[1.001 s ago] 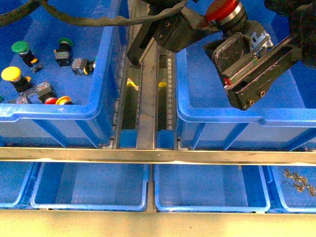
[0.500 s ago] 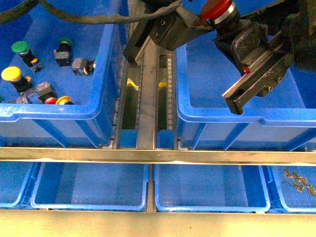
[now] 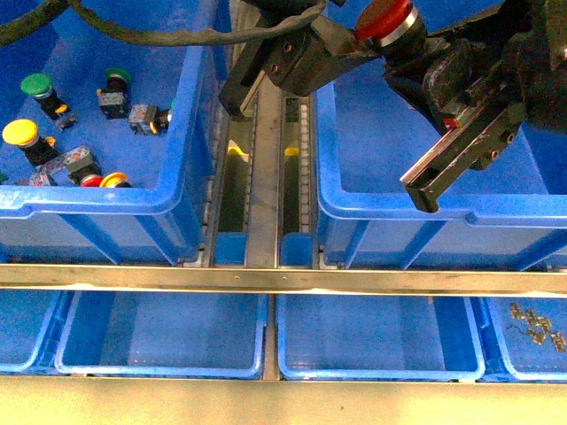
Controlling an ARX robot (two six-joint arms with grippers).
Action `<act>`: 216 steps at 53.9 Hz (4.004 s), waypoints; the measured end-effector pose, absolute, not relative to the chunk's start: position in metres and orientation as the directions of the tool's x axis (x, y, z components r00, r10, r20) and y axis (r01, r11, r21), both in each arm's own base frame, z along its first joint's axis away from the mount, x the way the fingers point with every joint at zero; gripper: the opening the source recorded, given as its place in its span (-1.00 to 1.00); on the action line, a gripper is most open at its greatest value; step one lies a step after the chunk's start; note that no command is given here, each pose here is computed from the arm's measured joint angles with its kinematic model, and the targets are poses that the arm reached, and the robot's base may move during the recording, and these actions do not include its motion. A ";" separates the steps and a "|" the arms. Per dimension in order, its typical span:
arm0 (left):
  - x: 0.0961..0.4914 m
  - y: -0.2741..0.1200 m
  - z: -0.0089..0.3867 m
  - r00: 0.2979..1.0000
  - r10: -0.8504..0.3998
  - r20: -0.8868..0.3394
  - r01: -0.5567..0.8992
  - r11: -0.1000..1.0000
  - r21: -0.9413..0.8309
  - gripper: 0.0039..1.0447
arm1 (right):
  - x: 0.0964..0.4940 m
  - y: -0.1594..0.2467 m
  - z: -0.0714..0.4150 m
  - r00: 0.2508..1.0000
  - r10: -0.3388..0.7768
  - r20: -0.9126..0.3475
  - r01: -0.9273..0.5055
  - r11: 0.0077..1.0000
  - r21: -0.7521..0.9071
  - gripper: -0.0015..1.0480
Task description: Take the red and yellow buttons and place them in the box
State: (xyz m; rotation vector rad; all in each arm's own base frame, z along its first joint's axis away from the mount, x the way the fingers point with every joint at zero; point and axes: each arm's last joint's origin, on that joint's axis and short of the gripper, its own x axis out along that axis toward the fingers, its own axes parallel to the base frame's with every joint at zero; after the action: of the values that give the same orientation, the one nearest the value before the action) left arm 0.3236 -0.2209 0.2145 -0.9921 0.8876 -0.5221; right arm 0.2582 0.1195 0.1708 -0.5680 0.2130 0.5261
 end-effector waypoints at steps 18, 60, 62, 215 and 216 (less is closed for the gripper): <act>0.311 -0.214 0.251 0.619 -0.730 -0.289 0.165 0.482 -0.861 0.88 | 0.253 0.111 0.160 0.843 0.378 -0.382 -0.527 0.723 -0.447 -0.50; 0.130 -0.097 0.227 0.807 -0.431 -0.403 0.107 0.778 -0.619 0.85 | 0.263 0.081 0.171 0.914 0.236 -0.330 -0.366 0.830 -0.421 -0.50; 0.119 -0.090 0.226 0.827 -0.400 -0.394 0.086 0.784 -0.615 0.85 | 0.264 0.079 0.175 0.925 0.216 -0.312 -0.338 0.845 -0.415 -0.50; 0.097 0.000 0.169 1.000 -0.003 0.006 0.003 1.000 -0.008 0.20 | 0.263 0.112 0.164 0.940 0.140 -0.310 -0.240 0.919 -0.314 -0.50; 0.097 0.000 0.169 1.000 -0.003 0.006 0.003 1.000 -0.008 0.26 | 0.266 0.111 0.164 0.940 0.139 -0.311 -0.239 0.919 -0.313 -0.50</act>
State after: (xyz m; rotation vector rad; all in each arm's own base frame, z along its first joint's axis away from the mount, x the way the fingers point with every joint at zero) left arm 0.0974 -0.0003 0.1694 -0.0082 -0.0059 -0.0031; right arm 0.2663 0.1110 0.1636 -0.3549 0.2884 0.1967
